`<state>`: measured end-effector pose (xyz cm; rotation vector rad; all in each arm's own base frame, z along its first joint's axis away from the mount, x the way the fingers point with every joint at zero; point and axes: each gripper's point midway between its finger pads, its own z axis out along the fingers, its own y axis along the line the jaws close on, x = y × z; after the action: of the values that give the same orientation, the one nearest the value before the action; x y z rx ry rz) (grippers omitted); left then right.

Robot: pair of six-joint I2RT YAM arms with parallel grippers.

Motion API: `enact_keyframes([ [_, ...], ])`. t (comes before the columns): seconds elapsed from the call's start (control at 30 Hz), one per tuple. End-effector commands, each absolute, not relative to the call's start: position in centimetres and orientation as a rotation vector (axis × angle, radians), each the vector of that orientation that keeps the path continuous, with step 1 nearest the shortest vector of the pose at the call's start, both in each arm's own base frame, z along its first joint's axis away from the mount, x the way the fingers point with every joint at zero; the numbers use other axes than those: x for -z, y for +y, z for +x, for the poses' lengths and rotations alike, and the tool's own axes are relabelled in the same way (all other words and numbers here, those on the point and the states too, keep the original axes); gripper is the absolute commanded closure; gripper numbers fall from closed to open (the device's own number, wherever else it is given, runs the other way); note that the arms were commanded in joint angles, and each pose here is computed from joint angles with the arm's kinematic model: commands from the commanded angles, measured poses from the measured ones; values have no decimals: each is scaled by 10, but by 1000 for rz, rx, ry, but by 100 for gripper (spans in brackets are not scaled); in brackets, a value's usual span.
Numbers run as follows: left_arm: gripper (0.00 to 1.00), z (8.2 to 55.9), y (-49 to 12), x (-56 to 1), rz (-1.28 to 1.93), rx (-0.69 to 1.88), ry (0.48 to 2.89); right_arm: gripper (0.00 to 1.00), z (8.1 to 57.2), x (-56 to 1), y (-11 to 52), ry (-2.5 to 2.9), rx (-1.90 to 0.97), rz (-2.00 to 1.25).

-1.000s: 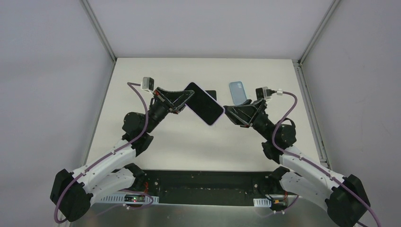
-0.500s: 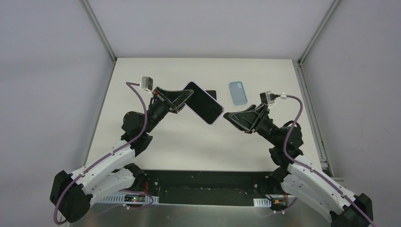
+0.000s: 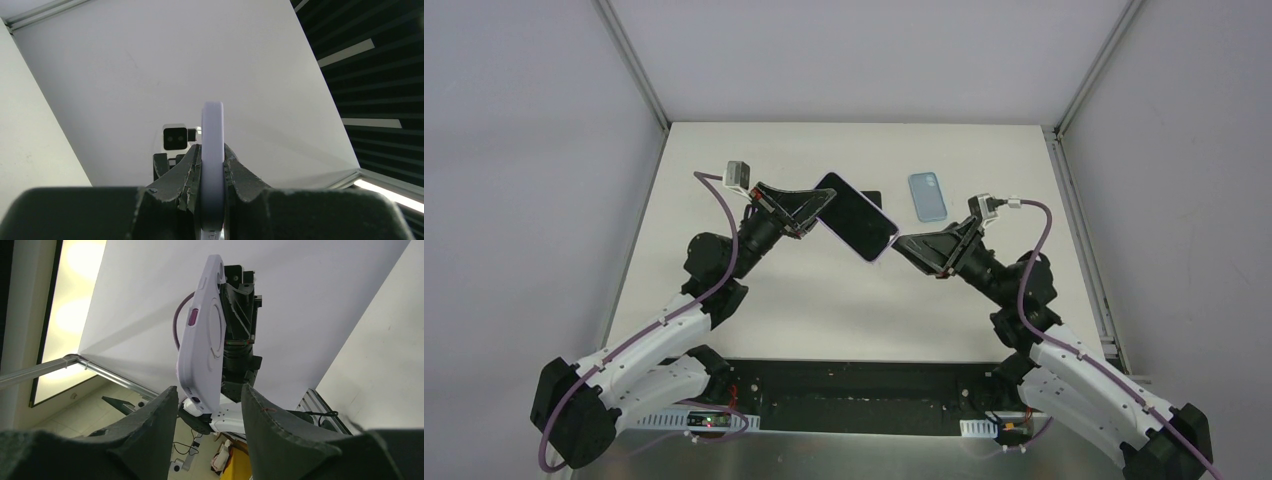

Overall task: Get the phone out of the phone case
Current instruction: Remove the phone case from the phone.

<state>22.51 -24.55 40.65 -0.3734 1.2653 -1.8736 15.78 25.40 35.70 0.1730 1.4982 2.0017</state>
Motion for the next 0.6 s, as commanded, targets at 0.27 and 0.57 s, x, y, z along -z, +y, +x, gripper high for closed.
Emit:
enact_keyframes([
  [0.27,100,208,-232,-459,-303,1944,1078,50,148,-401,242,1296,-2040,100],
  [0.57,100,209,-236,-456,-303,1962,1098,61,153,-400,247,1293,-2075,113],
])
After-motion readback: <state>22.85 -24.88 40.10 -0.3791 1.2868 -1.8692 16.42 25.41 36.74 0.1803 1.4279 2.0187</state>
